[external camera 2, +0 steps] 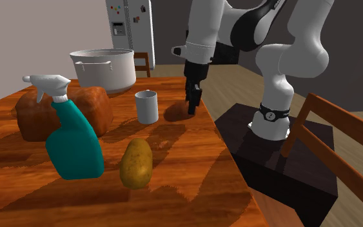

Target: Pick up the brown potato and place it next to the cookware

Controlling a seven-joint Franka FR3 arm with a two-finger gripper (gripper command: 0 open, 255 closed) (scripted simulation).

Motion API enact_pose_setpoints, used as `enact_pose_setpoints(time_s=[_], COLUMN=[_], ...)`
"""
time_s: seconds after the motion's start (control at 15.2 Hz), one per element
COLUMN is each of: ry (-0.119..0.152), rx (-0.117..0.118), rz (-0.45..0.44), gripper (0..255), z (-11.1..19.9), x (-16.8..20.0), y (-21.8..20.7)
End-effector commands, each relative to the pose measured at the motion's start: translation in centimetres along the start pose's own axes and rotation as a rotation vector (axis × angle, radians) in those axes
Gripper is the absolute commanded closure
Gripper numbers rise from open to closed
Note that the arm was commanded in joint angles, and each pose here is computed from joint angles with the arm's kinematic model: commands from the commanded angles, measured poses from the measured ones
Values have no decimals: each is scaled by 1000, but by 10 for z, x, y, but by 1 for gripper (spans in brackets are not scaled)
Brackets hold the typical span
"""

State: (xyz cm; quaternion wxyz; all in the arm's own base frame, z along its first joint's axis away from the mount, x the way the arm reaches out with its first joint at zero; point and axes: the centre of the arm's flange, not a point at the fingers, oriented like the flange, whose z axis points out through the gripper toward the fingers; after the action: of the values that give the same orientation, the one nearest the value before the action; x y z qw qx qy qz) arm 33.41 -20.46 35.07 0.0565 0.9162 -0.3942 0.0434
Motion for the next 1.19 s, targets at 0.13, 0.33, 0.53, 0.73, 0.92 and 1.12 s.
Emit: enact_pose_setpoints(time_s=[0.13, 0.33, 0.53, 0.73, 0.92, 1.12], ry=[0, 0, 0, 0, 0, 0], rx=[0, 0, 0, 0, 0, 0], rz=[0, 0, 0, 0, 0, 0], gripper=[255, 255, 255, 255, 255, 255], z=[-21, -37, -52, -68, -84, -99], x=[2, 4, 6, 8, 10, 12], y=[1, 2, 4, 5, 6, 7])
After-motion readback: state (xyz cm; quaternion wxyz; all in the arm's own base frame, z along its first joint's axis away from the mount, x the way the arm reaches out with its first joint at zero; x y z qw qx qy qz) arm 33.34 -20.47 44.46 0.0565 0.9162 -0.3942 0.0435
